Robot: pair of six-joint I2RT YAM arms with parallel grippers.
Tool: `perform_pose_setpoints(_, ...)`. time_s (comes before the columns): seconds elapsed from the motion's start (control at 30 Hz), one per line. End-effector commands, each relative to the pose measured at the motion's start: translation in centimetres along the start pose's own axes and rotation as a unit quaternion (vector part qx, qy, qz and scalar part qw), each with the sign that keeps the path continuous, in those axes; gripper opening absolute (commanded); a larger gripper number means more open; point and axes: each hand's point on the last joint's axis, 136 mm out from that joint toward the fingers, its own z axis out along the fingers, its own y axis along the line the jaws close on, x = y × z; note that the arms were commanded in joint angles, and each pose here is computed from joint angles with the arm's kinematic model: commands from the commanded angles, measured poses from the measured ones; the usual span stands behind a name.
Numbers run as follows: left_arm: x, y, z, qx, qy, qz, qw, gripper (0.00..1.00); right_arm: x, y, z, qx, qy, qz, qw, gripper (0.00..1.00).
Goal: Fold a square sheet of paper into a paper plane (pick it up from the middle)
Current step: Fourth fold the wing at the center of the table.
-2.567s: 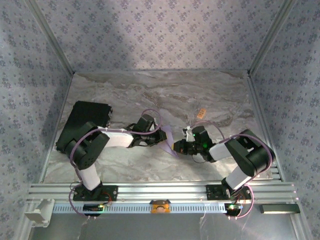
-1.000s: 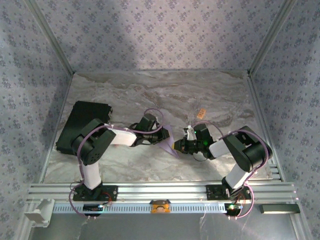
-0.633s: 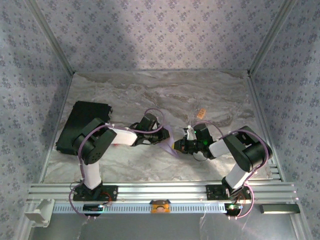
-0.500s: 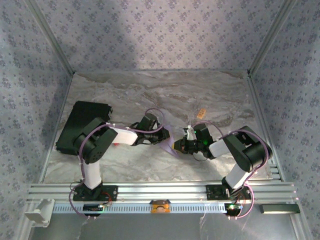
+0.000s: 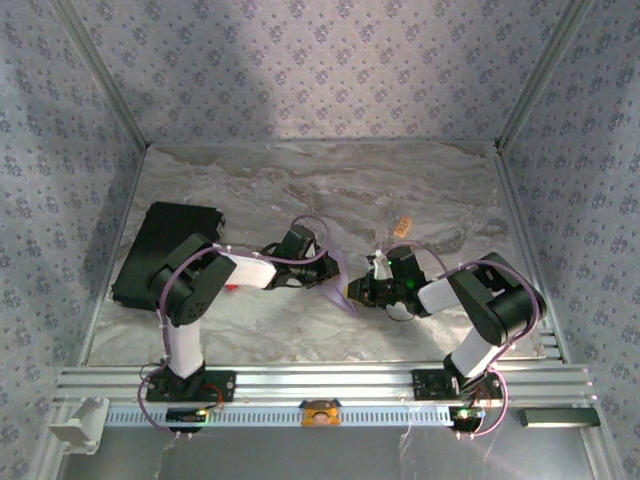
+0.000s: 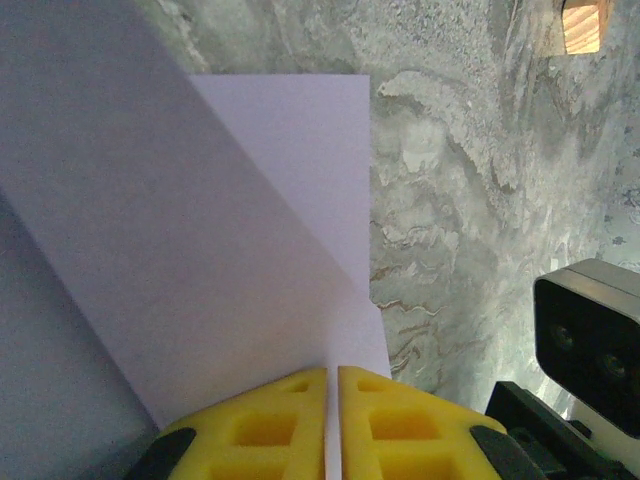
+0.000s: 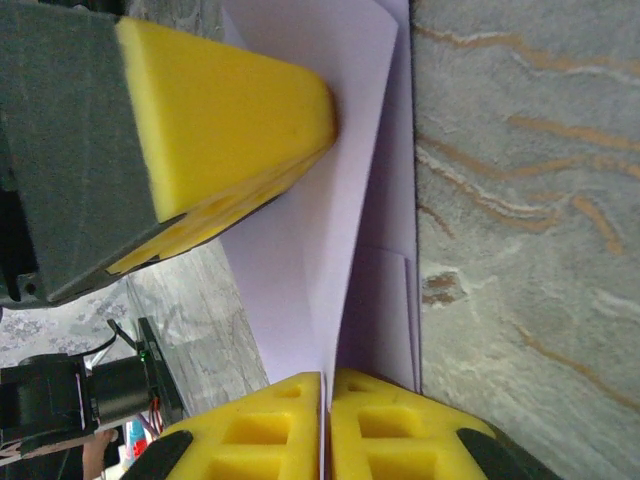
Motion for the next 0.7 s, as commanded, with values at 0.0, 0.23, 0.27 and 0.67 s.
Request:
perform_pose_setpoints(0.0, 0.7, 2.2, 0.7, -0.034, 0.017, -0.004, 0.999, 0.11, 1.4, -1.9, -0.2, 0.047, 0.018, 0.020, 0.999, 0.14)
perform_pose_setpoints(0.23, 0.7, 2.3, 0.7, -0.034, 0.018, -0.004, 0.999, 0.11, 2.1, -1.8, -1.1, 0.062, 0.024, 0.009, 0.998, 0.15)
perform_pose_setpoints(0.27, 0.7, 2.2, 0.7, -0.033, 0.019, -0.004, 0.999, 0.11, 2.2, -1.9, -1.2, 0.063, 0.025, 0.010, 0.998, 0.15)
perform_pose_setpoints(0.67, 0.7, 2.3, 0.8, -0.032, 0.020, -0.005, 0.999, 0.11, 4.2, -4.0, -0.9, 0.085, 0.055, 0.025, 0.995, 0.12)
